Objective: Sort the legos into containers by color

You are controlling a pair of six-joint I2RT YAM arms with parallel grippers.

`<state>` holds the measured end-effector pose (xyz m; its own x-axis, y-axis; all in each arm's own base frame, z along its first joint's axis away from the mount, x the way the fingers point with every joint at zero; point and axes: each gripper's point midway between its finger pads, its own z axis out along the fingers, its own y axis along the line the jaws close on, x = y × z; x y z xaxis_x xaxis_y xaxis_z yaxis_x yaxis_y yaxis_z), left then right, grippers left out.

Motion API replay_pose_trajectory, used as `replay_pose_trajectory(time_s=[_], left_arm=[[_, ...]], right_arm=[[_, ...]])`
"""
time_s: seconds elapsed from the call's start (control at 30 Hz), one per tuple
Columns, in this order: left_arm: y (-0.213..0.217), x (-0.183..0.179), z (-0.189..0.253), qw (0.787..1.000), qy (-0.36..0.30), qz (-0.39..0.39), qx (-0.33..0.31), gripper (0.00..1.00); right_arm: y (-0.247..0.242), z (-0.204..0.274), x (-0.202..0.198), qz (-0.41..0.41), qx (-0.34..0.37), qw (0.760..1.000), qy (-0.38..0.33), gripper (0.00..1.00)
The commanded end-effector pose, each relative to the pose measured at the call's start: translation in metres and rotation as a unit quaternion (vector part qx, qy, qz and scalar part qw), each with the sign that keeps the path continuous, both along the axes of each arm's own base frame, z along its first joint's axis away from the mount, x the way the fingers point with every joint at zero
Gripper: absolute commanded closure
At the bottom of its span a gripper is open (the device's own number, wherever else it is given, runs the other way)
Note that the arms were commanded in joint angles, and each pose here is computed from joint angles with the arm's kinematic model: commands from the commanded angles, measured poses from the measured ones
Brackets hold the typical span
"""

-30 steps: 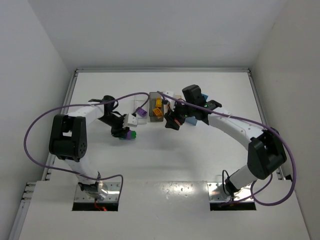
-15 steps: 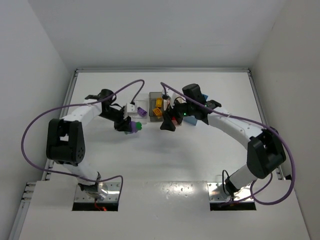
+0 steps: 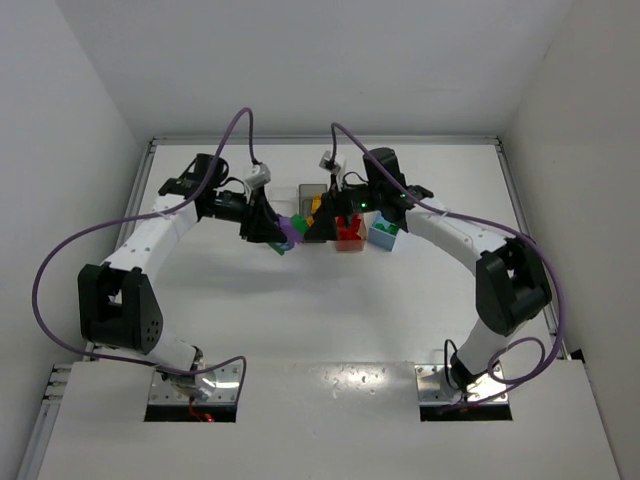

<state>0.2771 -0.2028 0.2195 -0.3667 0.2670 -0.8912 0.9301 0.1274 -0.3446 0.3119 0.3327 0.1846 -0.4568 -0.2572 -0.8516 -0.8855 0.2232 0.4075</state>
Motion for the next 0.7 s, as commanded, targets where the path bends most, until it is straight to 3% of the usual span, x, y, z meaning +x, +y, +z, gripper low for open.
replay_pose_trajectory(time_s=[0.0,0.4,0.67], left_arm=[[-0.011,-0.010,0.029,0.999,-0.001,-0.024,-0.039,0.91],[-0.017,-0.003,0.027,0.999,-0.011,-0.030,-0.032,0.91],[-0.024,-0.008,0.025,0.999,-0.016,-0.044,-0.028,0.91]], right_arm=[[0.007,0.050,0.006,0.035,0.062,0.996,-0.045,0.16],[0.014,0.067,-0.027,0.101,0.088,0.990,-0.041,0.17],[0.017,0.073,-0.023,0.098,0.096,0.990,-0.041,0.17]])
